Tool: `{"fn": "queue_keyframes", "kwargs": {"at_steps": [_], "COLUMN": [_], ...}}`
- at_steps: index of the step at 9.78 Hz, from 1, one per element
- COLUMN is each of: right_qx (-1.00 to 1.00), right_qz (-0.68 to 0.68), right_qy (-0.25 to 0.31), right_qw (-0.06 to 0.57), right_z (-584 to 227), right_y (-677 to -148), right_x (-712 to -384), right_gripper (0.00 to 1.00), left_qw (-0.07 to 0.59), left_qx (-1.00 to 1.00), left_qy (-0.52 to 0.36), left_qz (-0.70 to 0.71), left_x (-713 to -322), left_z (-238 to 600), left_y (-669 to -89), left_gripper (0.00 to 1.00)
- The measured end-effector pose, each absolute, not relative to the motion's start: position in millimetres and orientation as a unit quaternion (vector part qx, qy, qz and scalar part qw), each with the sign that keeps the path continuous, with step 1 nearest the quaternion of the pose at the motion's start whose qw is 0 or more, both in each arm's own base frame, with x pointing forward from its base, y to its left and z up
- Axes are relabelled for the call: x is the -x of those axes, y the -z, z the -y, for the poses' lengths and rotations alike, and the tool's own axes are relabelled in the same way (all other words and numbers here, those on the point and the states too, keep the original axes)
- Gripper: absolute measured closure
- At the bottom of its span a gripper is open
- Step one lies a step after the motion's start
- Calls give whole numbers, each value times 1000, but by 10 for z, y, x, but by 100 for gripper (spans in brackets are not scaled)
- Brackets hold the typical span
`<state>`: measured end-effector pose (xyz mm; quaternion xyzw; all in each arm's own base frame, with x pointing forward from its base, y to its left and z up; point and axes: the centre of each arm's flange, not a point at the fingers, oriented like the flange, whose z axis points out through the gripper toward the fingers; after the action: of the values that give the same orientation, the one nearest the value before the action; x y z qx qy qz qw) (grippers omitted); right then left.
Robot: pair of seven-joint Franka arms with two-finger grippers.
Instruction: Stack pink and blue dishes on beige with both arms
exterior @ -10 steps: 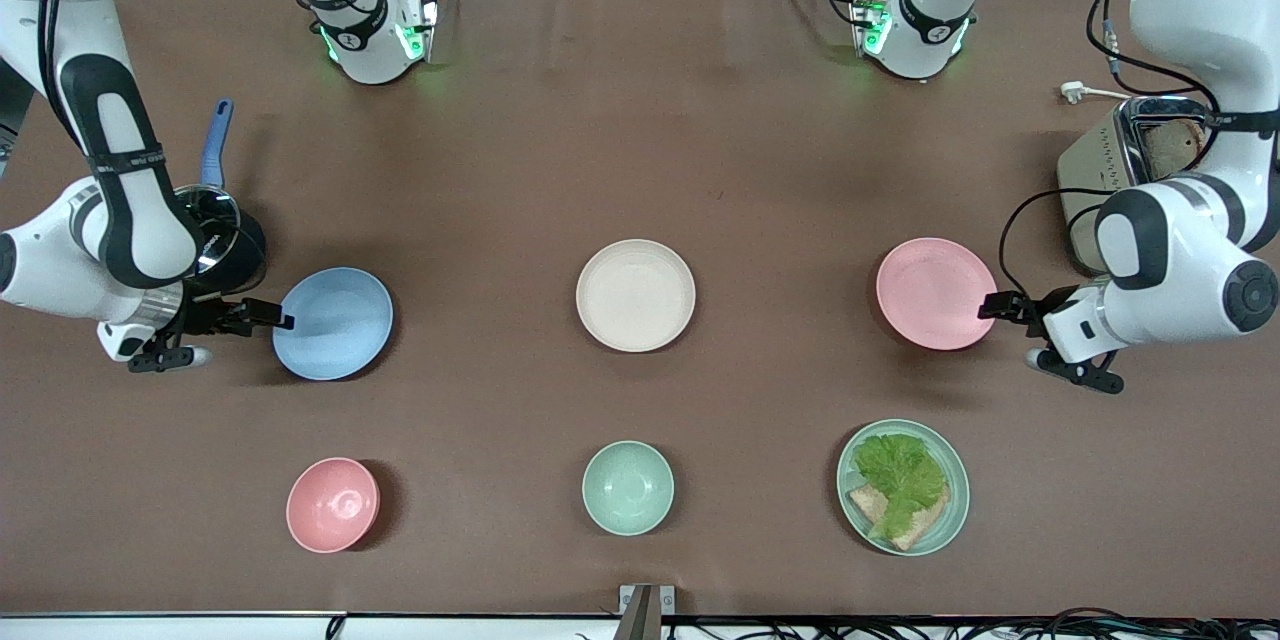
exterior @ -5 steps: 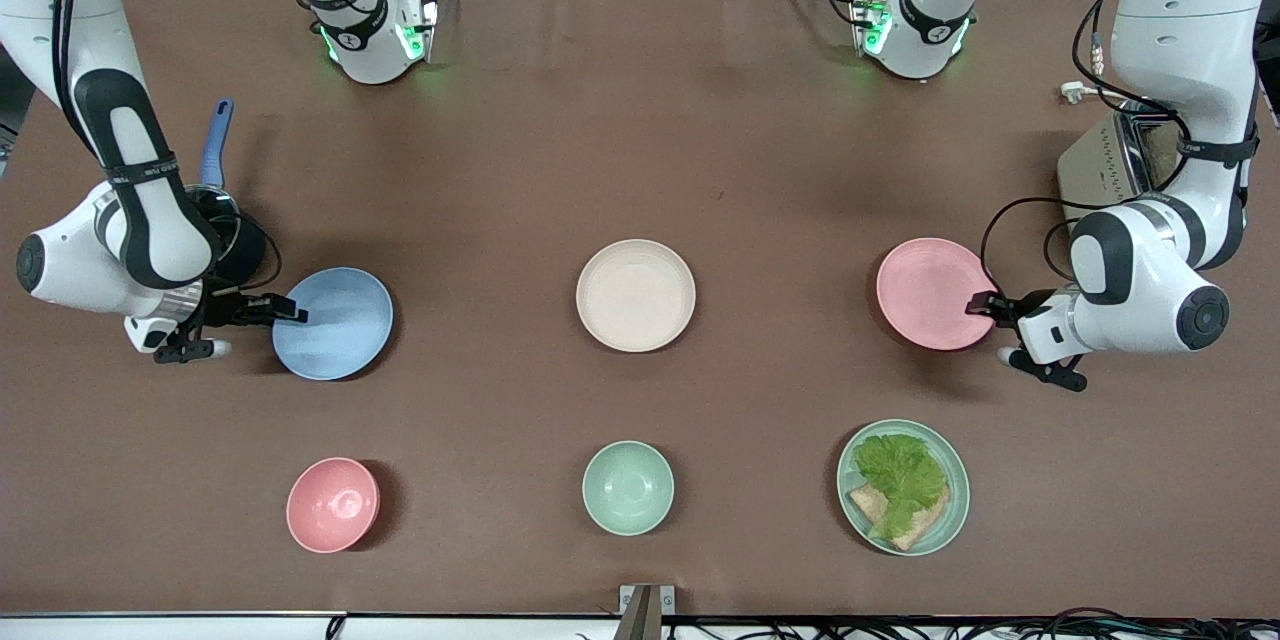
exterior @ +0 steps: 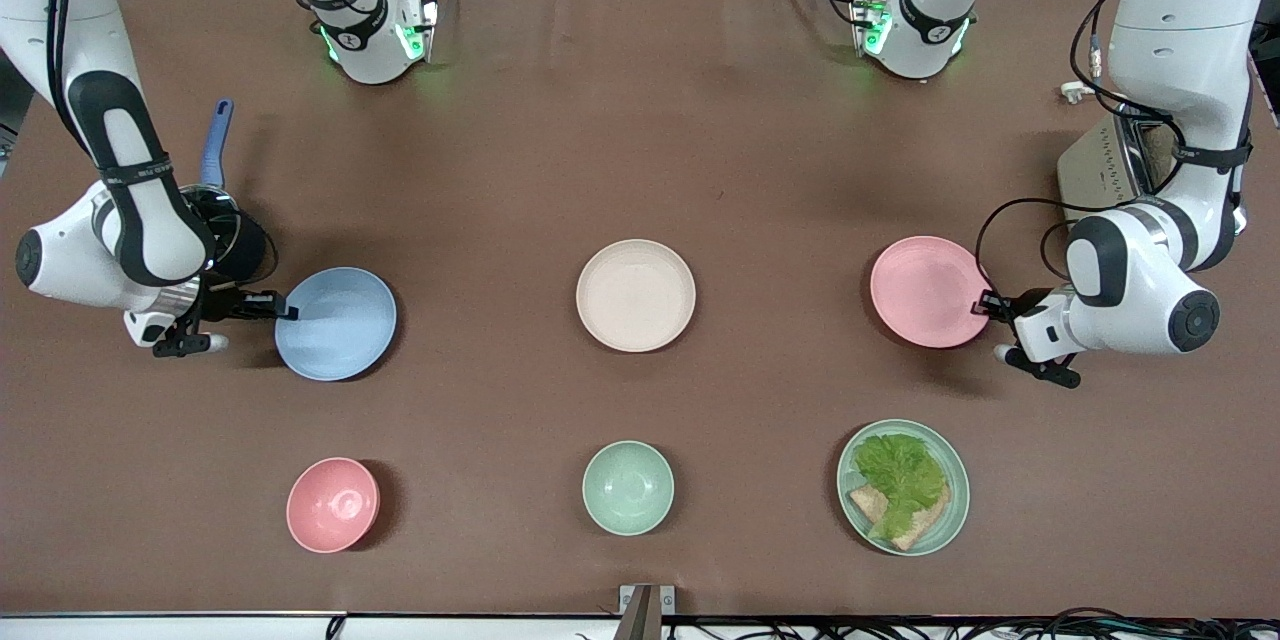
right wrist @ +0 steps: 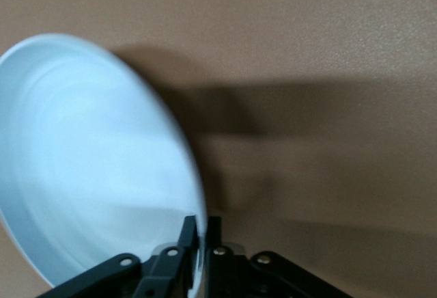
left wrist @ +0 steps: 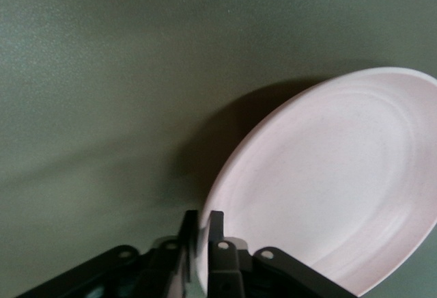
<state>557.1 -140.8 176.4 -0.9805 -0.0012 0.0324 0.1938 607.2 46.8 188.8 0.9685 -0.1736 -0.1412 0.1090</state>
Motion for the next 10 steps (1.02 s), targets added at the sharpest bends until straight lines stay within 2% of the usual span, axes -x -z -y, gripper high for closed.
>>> {"fn": "queue_keyframes", "kwargs": {"at_steps": [3, 5, 8, 10], "right_qx": [973, 967, 954, 951], "right_qz": [13, 21, -26, -56], "right_qy": [-43, -56, -127, -159], "right_qw": [224, 249, 271, 258], "right_z": [1552, 1682, 1421, 879], "right_y": [-2074, -2525, -3113, -3250], "right_x": [-5749, -5952, -6170, -6300], "right_gripper": [95, 95, 95, 95], "left_qw": [120, 133, 141, 147], "left_qx": [-968, -969, -971, -969], "left_qy": [114, 108, 124, 130], "left_qz": [190, 177, 150, 150], "left_x": [-6218, -6179, -5819, -5540], "left_z": [-173, 566, 1979, 2711], "left_y": [-2460, -3108, -3519, -3612], "left_gripper": [96, 96, 96, 96]}}
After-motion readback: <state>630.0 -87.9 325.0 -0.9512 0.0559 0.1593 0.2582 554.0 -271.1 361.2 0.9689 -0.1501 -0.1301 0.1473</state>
